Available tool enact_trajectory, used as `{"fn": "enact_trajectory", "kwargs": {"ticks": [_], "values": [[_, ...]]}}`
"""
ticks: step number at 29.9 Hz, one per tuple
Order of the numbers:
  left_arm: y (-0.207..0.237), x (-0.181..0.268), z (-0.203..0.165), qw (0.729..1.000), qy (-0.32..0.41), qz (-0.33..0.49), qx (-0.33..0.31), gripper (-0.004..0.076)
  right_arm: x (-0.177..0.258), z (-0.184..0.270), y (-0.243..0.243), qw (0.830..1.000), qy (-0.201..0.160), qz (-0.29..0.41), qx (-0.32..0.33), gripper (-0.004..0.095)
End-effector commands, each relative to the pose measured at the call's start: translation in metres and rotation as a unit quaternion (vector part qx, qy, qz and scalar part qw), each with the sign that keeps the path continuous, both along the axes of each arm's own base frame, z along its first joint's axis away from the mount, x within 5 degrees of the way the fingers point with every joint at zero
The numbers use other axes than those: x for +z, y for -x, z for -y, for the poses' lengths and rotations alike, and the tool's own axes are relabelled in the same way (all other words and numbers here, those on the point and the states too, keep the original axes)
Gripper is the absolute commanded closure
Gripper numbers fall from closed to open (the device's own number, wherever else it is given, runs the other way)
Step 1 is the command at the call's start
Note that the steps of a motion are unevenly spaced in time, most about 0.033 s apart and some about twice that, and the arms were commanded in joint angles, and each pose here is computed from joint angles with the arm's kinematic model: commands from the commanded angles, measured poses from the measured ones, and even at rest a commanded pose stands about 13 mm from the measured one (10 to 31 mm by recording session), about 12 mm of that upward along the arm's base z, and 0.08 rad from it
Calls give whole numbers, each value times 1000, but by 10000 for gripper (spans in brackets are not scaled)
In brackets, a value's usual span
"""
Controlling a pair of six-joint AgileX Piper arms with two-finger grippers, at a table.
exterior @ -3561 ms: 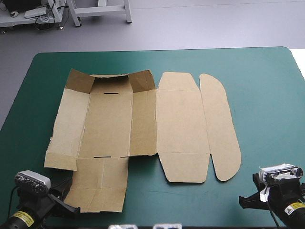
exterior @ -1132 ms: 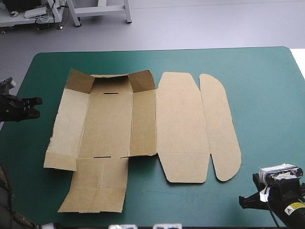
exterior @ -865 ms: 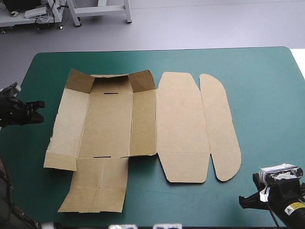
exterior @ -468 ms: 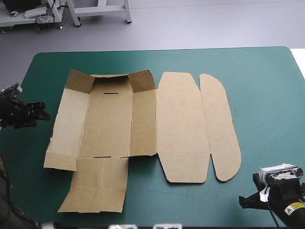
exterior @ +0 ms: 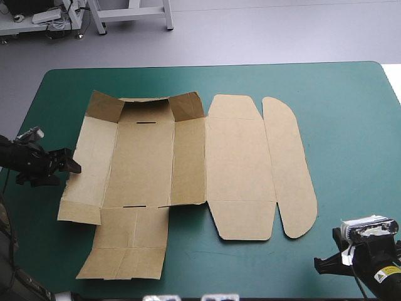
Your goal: Fold the box
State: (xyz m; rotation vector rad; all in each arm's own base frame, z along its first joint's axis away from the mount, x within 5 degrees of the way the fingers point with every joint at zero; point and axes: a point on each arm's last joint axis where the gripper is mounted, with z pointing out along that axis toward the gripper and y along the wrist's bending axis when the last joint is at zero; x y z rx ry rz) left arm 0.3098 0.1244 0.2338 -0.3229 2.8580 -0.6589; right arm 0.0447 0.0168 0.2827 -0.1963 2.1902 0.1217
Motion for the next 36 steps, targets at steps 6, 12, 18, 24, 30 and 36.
{"fn": "enact_trajectory", "kwargs": {"ticks": [6,12,18,24,30,36], "values": [[-4,17,45,996,49,15,-72,196,13,0,-4,999,-2,41,-4,925],[-9,9,63,994,50,4,-99,196,13,0,-4,999,-2,41,-4,925],[-12,0,66,993,57,-10,-105,197,12,0,-3,999,-2,37,-3,926],[-14,-9,65,992,62,-26,-107,364,12,0,-3,999,-2,37,-3,926],[-16,-14,65,990,62,-23,-121,729,12,0,-3,999,-2,37,-3,926],[-18,-13,61,989,36,-6,-142,733,12,0,-3,999,-3,36,-4,926]]}}
